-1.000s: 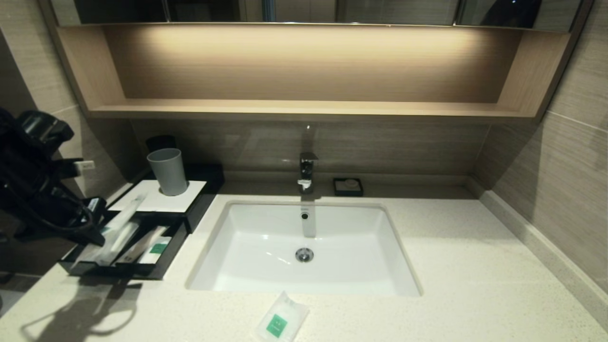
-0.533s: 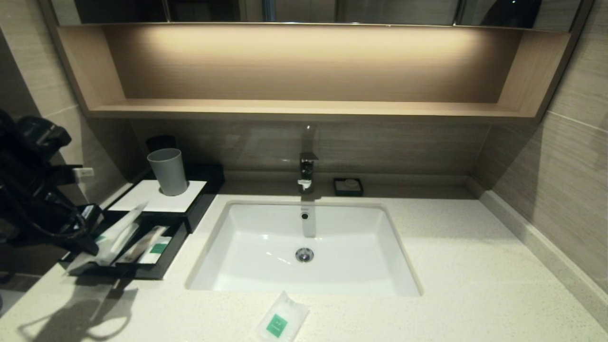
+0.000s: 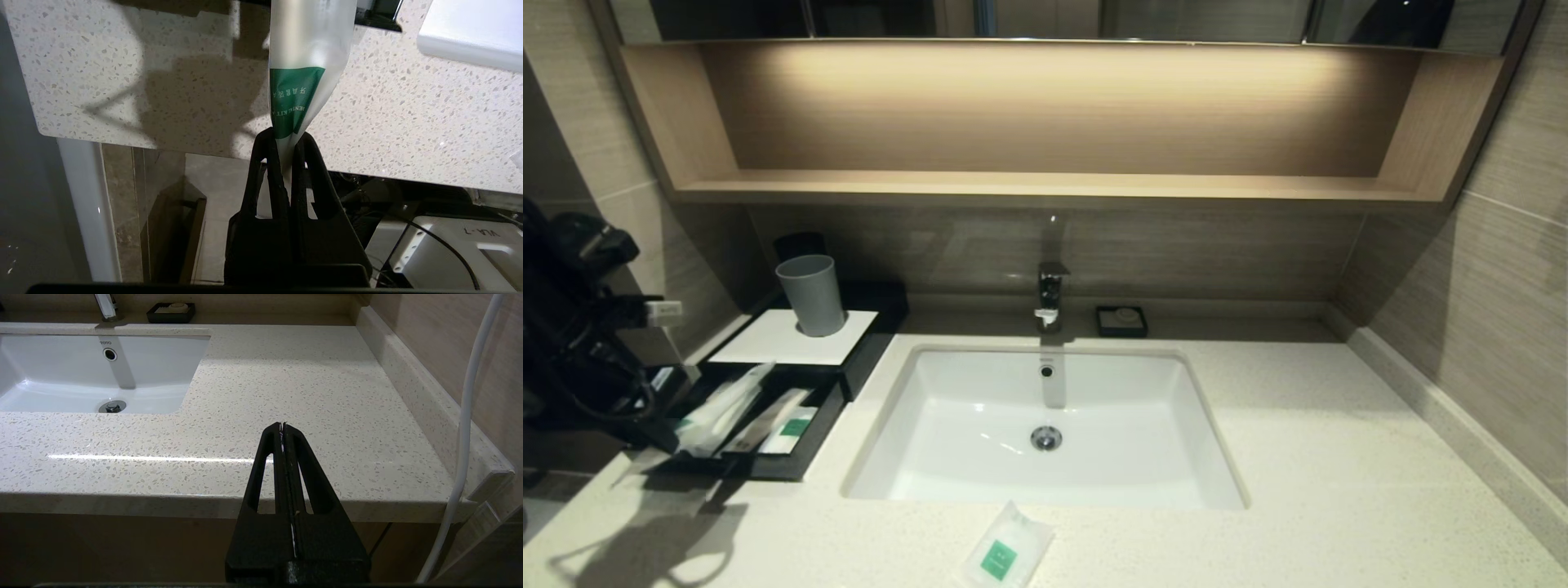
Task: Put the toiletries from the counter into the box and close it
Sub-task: Place the bathroom toiletry into the drawer
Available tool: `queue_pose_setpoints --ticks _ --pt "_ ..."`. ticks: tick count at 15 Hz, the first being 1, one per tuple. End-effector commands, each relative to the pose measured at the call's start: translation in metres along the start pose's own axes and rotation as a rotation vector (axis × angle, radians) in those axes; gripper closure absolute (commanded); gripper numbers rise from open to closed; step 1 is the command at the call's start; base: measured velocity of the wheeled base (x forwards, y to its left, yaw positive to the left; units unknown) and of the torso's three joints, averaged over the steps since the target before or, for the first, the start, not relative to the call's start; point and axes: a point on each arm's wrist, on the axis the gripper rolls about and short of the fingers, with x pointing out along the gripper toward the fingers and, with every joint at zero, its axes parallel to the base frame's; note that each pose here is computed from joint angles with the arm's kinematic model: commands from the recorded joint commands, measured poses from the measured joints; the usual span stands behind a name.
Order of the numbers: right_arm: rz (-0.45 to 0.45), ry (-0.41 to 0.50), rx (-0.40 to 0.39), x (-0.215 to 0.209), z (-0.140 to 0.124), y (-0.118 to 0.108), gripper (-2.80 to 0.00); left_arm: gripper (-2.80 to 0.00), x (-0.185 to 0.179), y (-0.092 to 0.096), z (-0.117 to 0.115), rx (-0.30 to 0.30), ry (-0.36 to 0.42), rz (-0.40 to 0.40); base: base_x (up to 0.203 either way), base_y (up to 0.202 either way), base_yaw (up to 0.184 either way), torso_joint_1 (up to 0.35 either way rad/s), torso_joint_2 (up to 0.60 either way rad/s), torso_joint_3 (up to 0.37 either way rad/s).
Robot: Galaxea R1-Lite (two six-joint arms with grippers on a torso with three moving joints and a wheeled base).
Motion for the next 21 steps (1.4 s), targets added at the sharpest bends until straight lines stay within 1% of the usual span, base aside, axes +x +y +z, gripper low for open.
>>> queue_pose_setpoints --ticks 1,3,5,7,10,13,21 --pt "0.000 0.002 0.000 0.000 0.000 0.000 0.00 0.00 0.000 0.002 -0.003 0.011 0.034 -0.002 0.000 0.000 0.000 0.000 0.00 0.000" --pt "0.000 0.000 0.000 0.000 0.000 0.000 0.00 0.00 0.002 0.002 -0.002 0.011 0.043 0.002 0.000 0.000 0.000 0.000 0.00 0.000" --pt "0.000 0.003 0.000 0.000 0.000 0.000 0.00 0.00 0.007 0.004 0.001 0.011 0.061 0.033 0.000 0.000 0.000 0.000 0.00 0.000" --pt "0.000 0.003 0.000 0.000 0.000 0.000 0.00 0.00 0.013 0.006 0.005 0.011 0.068 0.040 0.000 0.000 0.000 0.000 0.00 0.000" --pt "0.000 0.002 0.000 0.000 0.000 0.000 0.00 0.00 0.020 0.008 0.009 0.044 0.087 0.034 0.000 0.000 0.000 0.000 0.00 0.000" --pt "0.000 0.003 0.000 0.000 0.000 0.000 0.00 0.00 0.021 0.009 0.012 0.046 0.064 0.039 0.000 0.000 0.000 0.000 0.00 0.000" --pt "0.000 0.002 0.000 0.000 0.000 0.000 0.00 0.00 0.033 0.012 0.023 0.071 0.037 0.040 0.000 0.000 0.000 0.000 0.00 0.000"
